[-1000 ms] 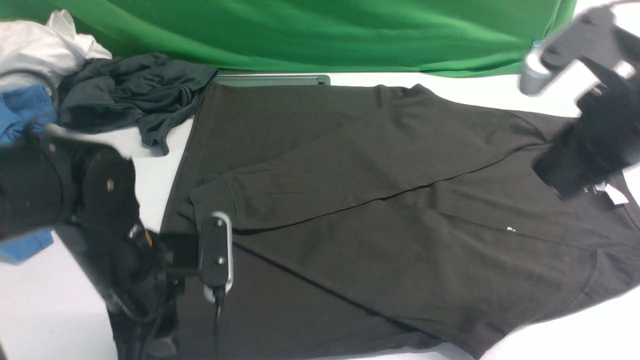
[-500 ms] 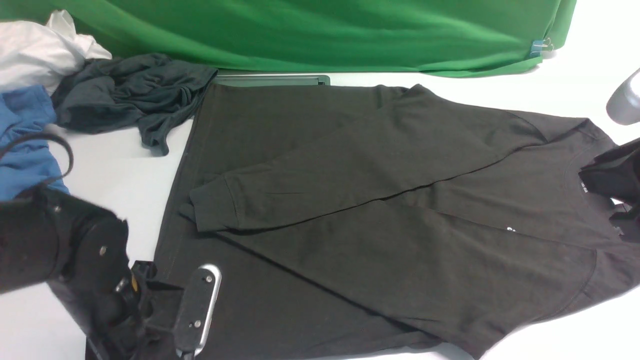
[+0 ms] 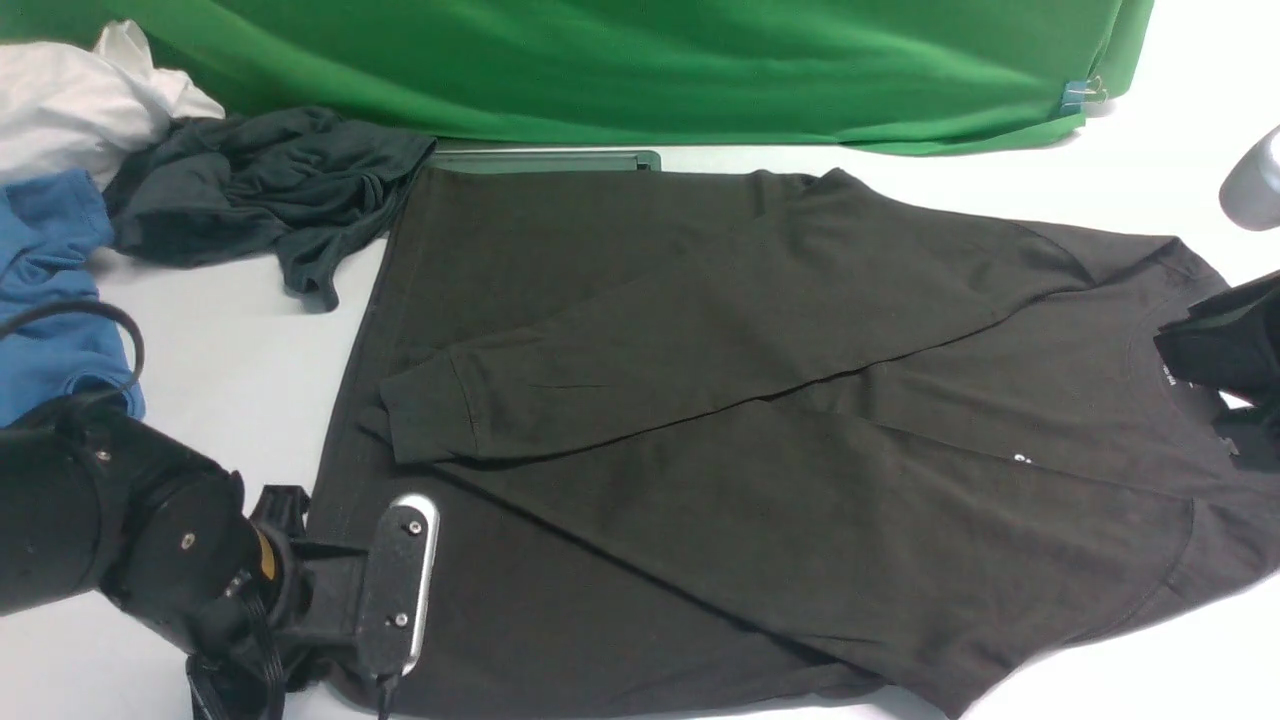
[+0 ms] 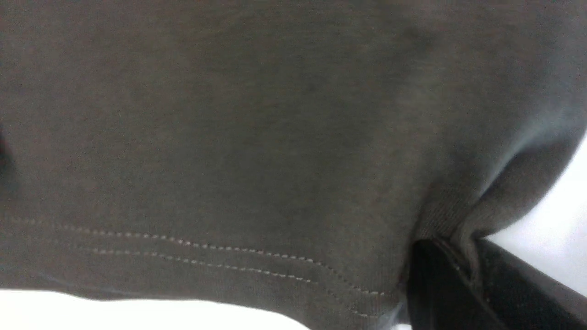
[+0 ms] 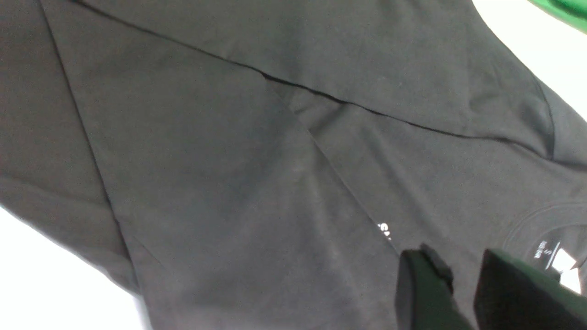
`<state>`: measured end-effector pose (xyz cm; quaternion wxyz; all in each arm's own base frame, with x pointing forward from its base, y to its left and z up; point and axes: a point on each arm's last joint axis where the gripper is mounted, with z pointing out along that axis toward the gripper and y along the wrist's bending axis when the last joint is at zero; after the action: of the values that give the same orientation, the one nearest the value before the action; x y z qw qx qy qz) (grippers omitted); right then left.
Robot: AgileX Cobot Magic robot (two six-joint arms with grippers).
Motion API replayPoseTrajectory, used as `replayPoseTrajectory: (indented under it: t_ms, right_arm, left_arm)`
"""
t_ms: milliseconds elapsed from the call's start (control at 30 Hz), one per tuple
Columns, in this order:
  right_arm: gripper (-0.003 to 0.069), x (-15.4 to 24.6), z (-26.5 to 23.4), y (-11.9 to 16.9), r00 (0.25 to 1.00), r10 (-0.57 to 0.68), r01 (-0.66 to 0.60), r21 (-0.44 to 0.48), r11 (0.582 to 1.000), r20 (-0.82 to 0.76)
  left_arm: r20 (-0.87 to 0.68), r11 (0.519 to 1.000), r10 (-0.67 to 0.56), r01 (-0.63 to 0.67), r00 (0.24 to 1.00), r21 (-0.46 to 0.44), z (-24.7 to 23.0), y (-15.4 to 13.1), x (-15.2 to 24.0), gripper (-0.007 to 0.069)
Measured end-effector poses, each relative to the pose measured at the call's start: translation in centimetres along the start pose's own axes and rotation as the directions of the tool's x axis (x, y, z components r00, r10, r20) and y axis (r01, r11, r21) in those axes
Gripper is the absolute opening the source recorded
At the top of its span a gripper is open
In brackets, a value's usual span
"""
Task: Fold a long-sleeved shirt on a white desktop.
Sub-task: 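Grasp the near edge of the shirt at its hem and shoulder corners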
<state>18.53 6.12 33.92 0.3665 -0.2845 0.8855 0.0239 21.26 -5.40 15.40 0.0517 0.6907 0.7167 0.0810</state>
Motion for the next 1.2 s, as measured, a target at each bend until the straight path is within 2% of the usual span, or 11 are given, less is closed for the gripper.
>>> replayPoseTrajectory:
  t_ms: [233, 400, 533, 600, 633, 667, 700, 833, 900, 933, 1200]
  right_arm:
    - [0.0236, 0.1, 0.0, 0.1, 0.999, 0.044, -0.044, -0.015, 0.999, -0.009]
    - [0.0287, 0.2, 0.2, 0.9, 0.996, 0.088, -0.088, -0.092, 0.992, -0.007]
    - [0.0376, 1.4, 1.5, 3.0, 0.993, -0.086, 0.071, -0.189, 0.980, -0.077]
    - [0.0437, 2.5, 2.8, 4.0, 0.965, -0.238, 0.208, -0.232, 0.950, -0.108]
    - [0.0443, 2.5, 2.8, 4.1, 0.962, -0.252, 0.222, -0.236, 0.946, -0.104]
    - [0.0495, 3.7, 4.2, 4.7, 0.911, -0.392, 0.349, -0.264, 0.899, -0.127]
    - [0.0501, 3.9, 4.3, 4.8, 0.908, -0.398, 0.354, -0.266, 0.897, -0.133]
    - [0.0572, 7.8, 8.6, 4.4, 0.710, -0.657, 0.595, -0.283, 0.753, -0.253]
    - [0.0574, 8.6, 9.4, 4.2, 0.671, -0.685, 0.622, -0.288, 0.728, -0.282]
    - [0.0575, 9.5, 10.4, 4.0, 0.626, -0.716, 0.649, -0.303, 0.698, -0.310]
    - [0.0570, 11.0, 14.8, 3.2, 0.604, -0.734, 0.662, -0.318, 0.679, -0.311]
  left_arm:
    - [0.083, 0.986, -0.169, 0.170, 0.982, 0.002, -4.4, -0.4, -0.1, 0.0040]
    - [0.166, 0.949, -0.311, 0.315, 0.936, 0.005, -7.4, -1.8, 0.0, 0.0040]
    - [0.196, 0.923, -0.381, 0.384, 0.904, 0.022, -9.0, -3.0, 0.3, 0.0040]
    - [0.211, 0.918, -0.390, 0.395, 0.897, 0.017, -9.3, -3.2, 0.4, 0.0040]
    - [0.212, 0.919, -0.389, 0.395, 0.897, 0.016, -9.4, -3.2, 0.4, 0.0040]
    - [0.220, 0.912, -0.403, 0.409, 0.888, 0.020, -9.5, -3.3, 0.3, 0.0040]
    - [0.222, 0.911, -0.406, 0.412, 0.886, 0.021, -9.5, -3.3, 0.3, 0.0040]
    - [0.236, 0.898, -0.435, 0.439, 0.869, 0.040, -9.7, -3.5, 0.2, 0.0040]
    - [0.233, 0.895, -0.443, 0.445, 0.866, 0.047, -9.7, -3.5, 0.2, 0.0040]
    - [0.232, 0.894, -0.445, 0.445, 0.865, 0.052, -9.7, -3.6, 0.2, 0.0040]
    - [0.232, 0.893, -0.447, 0.447, 0.864, 0.056, -9.7, -3.6, 0.2, 0.0040]
